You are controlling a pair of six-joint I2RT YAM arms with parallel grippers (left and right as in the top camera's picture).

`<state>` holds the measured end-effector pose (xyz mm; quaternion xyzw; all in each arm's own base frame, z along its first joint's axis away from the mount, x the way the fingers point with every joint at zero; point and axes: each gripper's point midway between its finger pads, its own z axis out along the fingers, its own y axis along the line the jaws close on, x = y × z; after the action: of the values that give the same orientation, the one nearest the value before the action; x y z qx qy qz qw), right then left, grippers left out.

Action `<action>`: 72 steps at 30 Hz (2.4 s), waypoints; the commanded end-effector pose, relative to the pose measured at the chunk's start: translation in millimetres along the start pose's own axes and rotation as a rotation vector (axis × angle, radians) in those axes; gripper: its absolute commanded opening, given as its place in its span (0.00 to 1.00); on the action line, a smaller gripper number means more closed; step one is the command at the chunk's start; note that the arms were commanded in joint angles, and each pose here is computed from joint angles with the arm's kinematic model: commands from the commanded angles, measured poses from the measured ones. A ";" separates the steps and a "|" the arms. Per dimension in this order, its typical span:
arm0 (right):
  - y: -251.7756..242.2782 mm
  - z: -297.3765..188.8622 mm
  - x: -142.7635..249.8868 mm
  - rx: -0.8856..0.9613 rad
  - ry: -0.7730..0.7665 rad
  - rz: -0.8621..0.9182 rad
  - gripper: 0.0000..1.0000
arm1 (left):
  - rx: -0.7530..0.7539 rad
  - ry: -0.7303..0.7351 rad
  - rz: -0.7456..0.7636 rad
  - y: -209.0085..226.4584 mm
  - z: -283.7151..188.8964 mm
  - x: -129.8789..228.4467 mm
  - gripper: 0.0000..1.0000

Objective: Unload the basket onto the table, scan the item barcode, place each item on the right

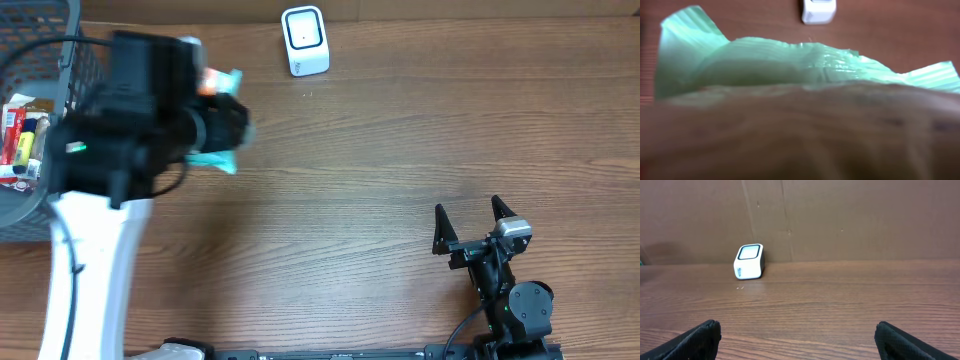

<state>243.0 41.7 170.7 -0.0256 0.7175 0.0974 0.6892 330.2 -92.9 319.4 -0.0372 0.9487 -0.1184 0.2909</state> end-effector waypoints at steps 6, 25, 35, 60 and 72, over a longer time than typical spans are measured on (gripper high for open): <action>-2.7 0.0 0.8 0.011 -0.009 0.008 1.00 | -0.019 0.150 0.072 -54.4 86.8 66.2 0.28; -2.7 0.0 0.8 0.012 -0.009 0.008 1.00 | -0.099 0.211 0.066 -154.5 217.2 168.0 0.30; -2.7 0.0 0.8 0.011 -0.009 0.008 1.00 | -0.090 0.245 0.072 -163.1 239.2 186.3 0.37; -2.7 0.0 0.8 0.012 -0.009 0.008 1.00 | -0.074 0.156 0.208 -181.5 184.5 131.0 1.00; -2.7 0.0 0.8 0.011 -0.009 0.008 1.00 | -0.101 0.188 0.228 -178.2 160.5 122.9 1.00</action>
<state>243.0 41.7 170.9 -0.0254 0.7173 0.0973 0.6895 315.8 -320.7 165.7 0.0562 0.9758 -0.0539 0.2044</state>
